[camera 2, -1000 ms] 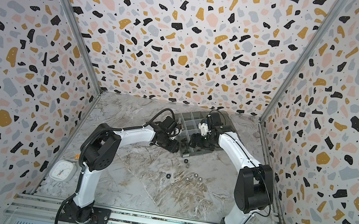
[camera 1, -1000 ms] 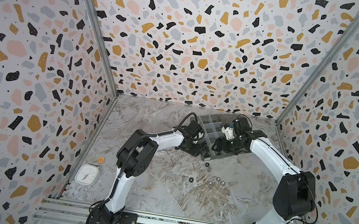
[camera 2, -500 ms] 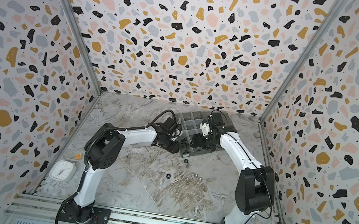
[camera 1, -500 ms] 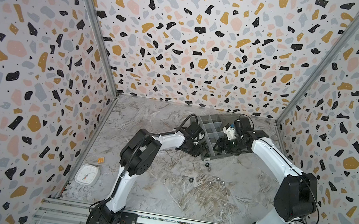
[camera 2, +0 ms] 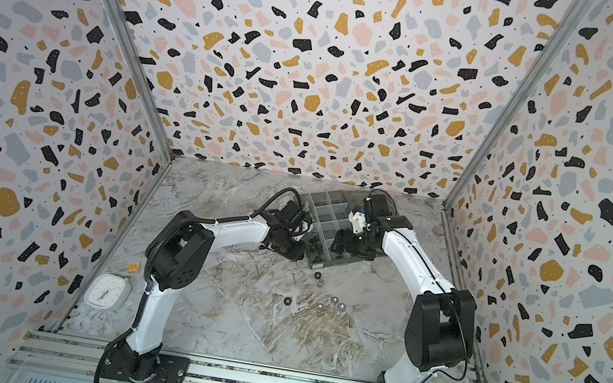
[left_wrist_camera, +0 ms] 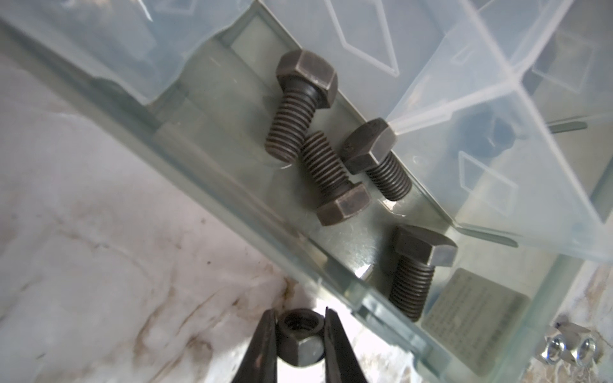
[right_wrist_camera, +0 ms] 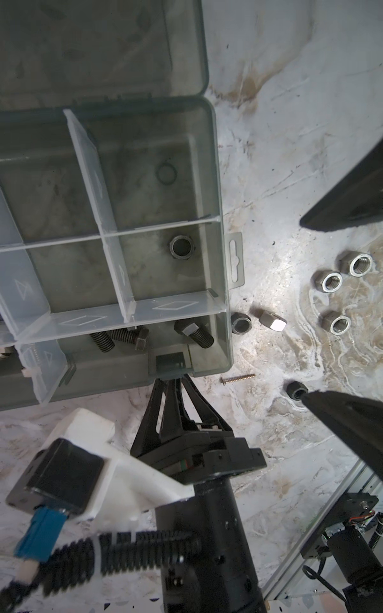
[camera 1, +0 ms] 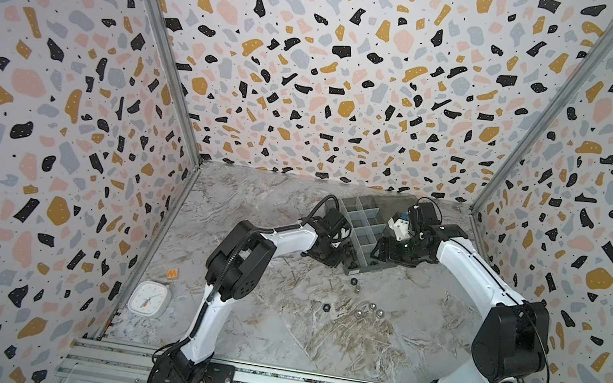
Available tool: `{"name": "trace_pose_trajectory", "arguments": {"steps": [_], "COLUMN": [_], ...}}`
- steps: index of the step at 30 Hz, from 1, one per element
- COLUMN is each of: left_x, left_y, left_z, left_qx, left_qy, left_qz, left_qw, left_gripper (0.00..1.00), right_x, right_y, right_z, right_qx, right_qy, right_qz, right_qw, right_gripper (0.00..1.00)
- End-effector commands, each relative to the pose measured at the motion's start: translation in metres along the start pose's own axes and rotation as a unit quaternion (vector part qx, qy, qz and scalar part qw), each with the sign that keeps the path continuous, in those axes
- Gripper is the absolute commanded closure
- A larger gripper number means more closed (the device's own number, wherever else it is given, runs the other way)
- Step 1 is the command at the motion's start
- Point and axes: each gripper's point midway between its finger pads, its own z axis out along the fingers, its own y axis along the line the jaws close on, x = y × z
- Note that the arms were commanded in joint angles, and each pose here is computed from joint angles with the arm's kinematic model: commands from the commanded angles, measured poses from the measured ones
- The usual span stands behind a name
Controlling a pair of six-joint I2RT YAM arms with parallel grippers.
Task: Sort the screws and nuts into containers
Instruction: 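Grasp the black nut with the left gripper and lift it, then drop the black nut into the nut compartment with the left gripper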
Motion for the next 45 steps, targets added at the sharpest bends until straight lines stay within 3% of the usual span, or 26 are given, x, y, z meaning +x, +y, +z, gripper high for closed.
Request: {"name": "trace_pose_trajectory", "arguments": {"steps": [1, 13, 27, 42, 45], "left_x": [-0.018, -0.055, -0.099, -0.083, -0.080], "left_y": [-0.007, -0.028, -0.108, -0.115, -0.113], "left_z": [-0.025, -0.061, -0.056, -0.023, -0.018], "left_qx": [-0.010, -0.003, 0.056, 0.071, 0.071], "left_qy": [-0.018, -0.056, -0.089, -0.060, -0.056], "left_qz": [0.016, 0.029, 0.074, 0.079, 0.078], "left_qw": [1.000, 0.998, 0.992, 0.993, 0.993], "left_gripper": [0.83, 0.84, 0.83, 0.83, 0.77], "right_x": [0.002, 0.000, 0.011, 0.027, 0.028], "right_y": [0.005, 0.004, -0.005, -0.021, -0.022], "right_z": [-0.016, -0.025, -0.039, -0.054, -0.054], "right_qx": [-0.003, -0.004, 0.003, 0.021, 0.023], "right_qy": [-0.014, -0.027, -0.041, -0.049, -0.049], "right_qz": [-0.011, -0.012, -0.002, 0.023, 0.024], "right_qw": [1.000, 1.000, 0.999, 0.998, 0.998], "right_gripper": [0.22, 0.23, 0.22, 0.22, 0.22]}}
